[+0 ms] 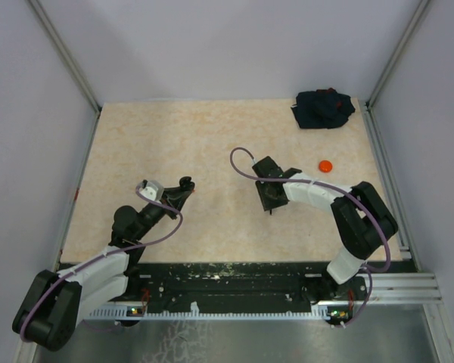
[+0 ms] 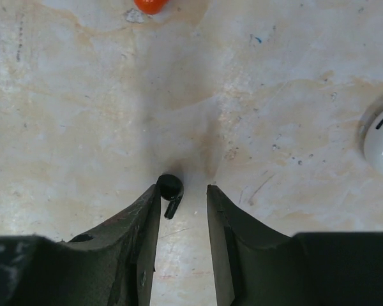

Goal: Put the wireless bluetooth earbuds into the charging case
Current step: Adjust the earbud at the center of the board, then pick up the earbud from the center of the board.

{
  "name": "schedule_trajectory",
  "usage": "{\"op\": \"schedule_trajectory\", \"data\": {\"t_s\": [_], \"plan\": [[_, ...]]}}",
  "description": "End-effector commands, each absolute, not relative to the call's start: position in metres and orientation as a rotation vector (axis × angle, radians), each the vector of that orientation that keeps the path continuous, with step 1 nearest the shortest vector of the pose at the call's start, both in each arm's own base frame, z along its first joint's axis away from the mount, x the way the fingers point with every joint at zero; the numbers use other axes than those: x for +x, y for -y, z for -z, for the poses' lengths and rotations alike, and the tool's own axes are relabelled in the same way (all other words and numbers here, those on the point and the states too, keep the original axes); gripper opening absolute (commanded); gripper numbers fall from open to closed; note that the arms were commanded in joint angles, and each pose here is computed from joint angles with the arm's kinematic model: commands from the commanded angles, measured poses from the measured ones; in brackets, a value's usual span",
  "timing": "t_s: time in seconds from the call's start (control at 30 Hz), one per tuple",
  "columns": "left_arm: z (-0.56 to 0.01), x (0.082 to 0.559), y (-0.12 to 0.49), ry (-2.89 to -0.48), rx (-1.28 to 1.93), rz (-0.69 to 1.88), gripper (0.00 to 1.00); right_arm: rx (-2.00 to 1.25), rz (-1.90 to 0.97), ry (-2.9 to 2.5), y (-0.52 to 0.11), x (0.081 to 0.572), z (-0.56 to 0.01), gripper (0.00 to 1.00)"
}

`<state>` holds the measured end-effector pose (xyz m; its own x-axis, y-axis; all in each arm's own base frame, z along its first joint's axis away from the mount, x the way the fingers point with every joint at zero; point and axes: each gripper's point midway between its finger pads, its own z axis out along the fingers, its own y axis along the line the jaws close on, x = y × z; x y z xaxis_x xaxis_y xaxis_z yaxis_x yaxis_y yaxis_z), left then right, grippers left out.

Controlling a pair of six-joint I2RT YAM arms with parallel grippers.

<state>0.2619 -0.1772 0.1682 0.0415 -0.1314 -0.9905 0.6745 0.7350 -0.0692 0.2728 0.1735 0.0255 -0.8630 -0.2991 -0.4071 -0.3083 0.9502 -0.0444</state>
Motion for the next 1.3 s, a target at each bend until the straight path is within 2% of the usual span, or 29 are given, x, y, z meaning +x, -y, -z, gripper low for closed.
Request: {"op": "schedule_trajectory", "data": {"t_s": [0.0,0.13,0.23,0.47,0.87,1.27], "plan": [[-0.179,0.26,0.18,-1.356,0.496,0.669,0.0,-0.365,0.036,-2.594,-0.17,0.292,-0.053,0.34],[-0.178,0.26,0.18,-1.36,0.494,0.668,0.0,-0.388,-0.043,-2.565,-0.179,0.288,-0.059,0.24],[-0.177,0.26,0.181,-1.365,0.494,0.672,0.0,-0.389,-0.096,-2.56,-0.185,0.285,-0.061,0.21],[-0.179,0.259,0.181,-1.358,0.499,0.674,0.0,-0.232,-0.153,-2.594,-0.171,0.285,-0.054,0.21],[-0.179,0.258,0.185,-1.356,0.519,0.692,0.0,-0.382,-0.193,-2.576,-0.175,0.282,-0.042,0.26],[-0.178,0.254,0.191,-1.349,0.557,0.721,0.0,-0.425,-0.144,-2.587,-0.171,0.286,-0.029,0.27]]}}
